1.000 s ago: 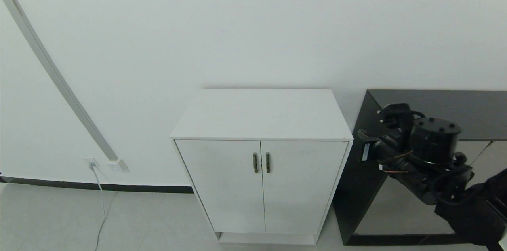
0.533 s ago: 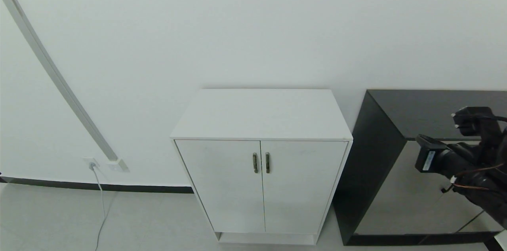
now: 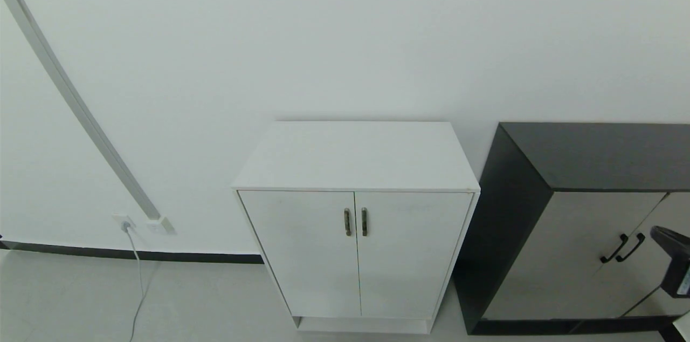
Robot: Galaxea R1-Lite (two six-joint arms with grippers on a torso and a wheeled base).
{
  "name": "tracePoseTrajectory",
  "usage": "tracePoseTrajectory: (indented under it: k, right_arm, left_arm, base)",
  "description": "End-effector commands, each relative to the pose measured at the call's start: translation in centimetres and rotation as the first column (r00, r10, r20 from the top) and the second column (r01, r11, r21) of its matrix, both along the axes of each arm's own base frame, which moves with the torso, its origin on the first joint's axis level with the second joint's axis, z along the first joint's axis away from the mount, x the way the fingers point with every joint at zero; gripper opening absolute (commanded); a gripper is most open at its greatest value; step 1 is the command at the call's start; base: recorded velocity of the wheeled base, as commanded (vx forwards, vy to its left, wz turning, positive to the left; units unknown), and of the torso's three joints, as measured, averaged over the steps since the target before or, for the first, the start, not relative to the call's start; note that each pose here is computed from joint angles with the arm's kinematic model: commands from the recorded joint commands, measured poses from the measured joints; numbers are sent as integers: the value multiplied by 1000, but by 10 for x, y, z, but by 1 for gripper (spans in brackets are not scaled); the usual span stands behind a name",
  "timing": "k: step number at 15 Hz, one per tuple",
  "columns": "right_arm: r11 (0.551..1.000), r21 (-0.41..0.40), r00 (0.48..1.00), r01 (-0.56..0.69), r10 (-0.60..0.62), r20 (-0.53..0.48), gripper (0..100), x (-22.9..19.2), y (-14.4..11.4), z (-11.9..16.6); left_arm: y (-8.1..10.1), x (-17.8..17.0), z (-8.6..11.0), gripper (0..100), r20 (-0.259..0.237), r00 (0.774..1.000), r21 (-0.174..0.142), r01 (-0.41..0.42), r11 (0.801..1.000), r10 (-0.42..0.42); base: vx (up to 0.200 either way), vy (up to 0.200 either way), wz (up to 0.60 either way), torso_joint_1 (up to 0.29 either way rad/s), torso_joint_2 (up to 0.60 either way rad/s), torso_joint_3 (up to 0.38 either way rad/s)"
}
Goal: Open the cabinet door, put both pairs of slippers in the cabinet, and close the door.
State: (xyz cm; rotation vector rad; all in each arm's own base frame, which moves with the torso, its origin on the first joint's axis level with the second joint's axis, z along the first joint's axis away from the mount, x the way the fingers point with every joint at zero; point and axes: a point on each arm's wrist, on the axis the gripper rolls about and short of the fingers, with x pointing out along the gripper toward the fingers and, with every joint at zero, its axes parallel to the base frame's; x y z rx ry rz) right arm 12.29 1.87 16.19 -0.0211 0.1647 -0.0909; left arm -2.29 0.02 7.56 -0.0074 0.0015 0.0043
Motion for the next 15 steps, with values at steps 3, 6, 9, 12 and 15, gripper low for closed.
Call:
tracePoseTrajectory:
  k: [3, 6, 9, 12, 15]
  right_arm:
    - [999, 16, 998, -38, 38, 40, 0, -85, -17, -6]
    - [993, 24, 993, -114, 113, 19, 0, -114, -21, -23]
    - [979, 37, 979, -202, 201, 14, 0, -132, -22, -47]
    - [974, 39, 975, -223, 224, -6, 0, -135, -23, -74]
    - [970, 40, 971, -239, 238, 11, 0, -137, -23, -77]
  left_arm:
    - [0, 0, 0, 0, 0, 1000, 0, 0, 1000, 0]
    - [0, 0, 0, 0, 0, 1000, 0, 0, 1000, 0]
    - [0, 0, 0, 0, 0, 1000, -2, -2, 1000, 2]
    - [0, 0, 0, 0, 0, 1000, -2, -2, 1000, 2]
    - [0, 0, 0, 0, 0, 1000, -2, -2, 1000, 2]
  base:
    - [0, 0, 0, 0, 0, 0]
    - [0, 0, 0, 0, 0, 0]
    - [0, 0, 0, 0, 0, 0]
    - [0, 0, 0, 0, 0, 0]
    - [0, 0, 0, 0, 0, 0]
